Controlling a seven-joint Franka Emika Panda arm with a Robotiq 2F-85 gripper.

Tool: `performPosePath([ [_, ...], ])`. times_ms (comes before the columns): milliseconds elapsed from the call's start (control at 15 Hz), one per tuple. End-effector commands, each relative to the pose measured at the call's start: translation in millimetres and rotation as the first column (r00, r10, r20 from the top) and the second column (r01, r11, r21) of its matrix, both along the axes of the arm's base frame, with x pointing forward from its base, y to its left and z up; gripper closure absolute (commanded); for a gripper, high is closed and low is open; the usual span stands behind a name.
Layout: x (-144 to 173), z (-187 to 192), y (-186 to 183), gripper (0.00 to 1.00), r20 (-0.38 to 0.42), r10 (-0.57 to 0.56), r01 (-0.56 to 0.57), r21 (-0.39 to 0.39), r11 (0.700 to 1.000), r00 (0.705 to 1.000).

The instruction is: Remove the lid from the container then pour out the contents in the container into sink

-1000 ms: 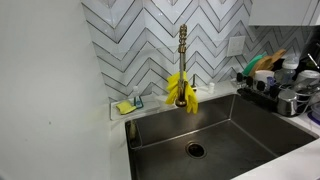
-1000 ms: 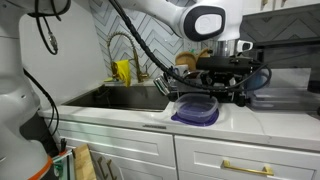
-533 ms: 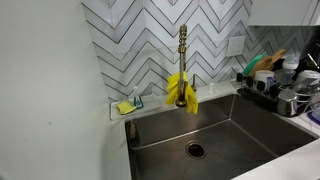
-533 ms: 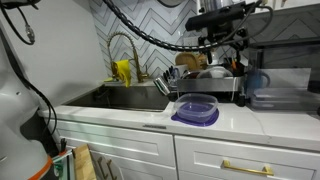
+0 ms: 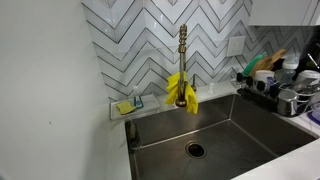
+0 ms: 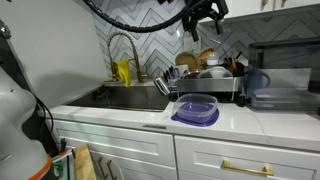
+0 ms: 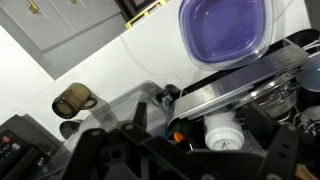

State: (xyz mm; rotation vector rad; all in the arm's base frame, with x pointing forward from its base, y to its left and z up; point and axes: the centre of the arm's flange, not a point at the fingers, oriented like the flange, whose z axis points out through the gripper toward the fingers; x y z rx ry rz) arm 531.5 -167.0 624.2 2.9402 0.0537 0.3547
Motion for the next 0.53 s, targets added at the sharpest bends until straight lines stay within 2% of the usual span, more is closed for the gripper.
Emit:
performPosePath([
  [0, -17.5, 6.4, 22.2, 0.00, -0.092, -0.035, 0.039, 0.047, 0.998, 0.995],
  [67, -20.1, 6.1, 26.1, 0.00, -0.126, -0.024, 0.034, 0.079, 0.996, 0.992],
  [133, -12.4, 2.3, 17.5, 0.00, -0.081, -0.012, 0.015, 0.039, 0.999, 0.997],
  [467, -11.9, 2.2, 18.5, 0.00, -0.086, -0.010, 0.014, 0.041, 0.999, 0.996],
])
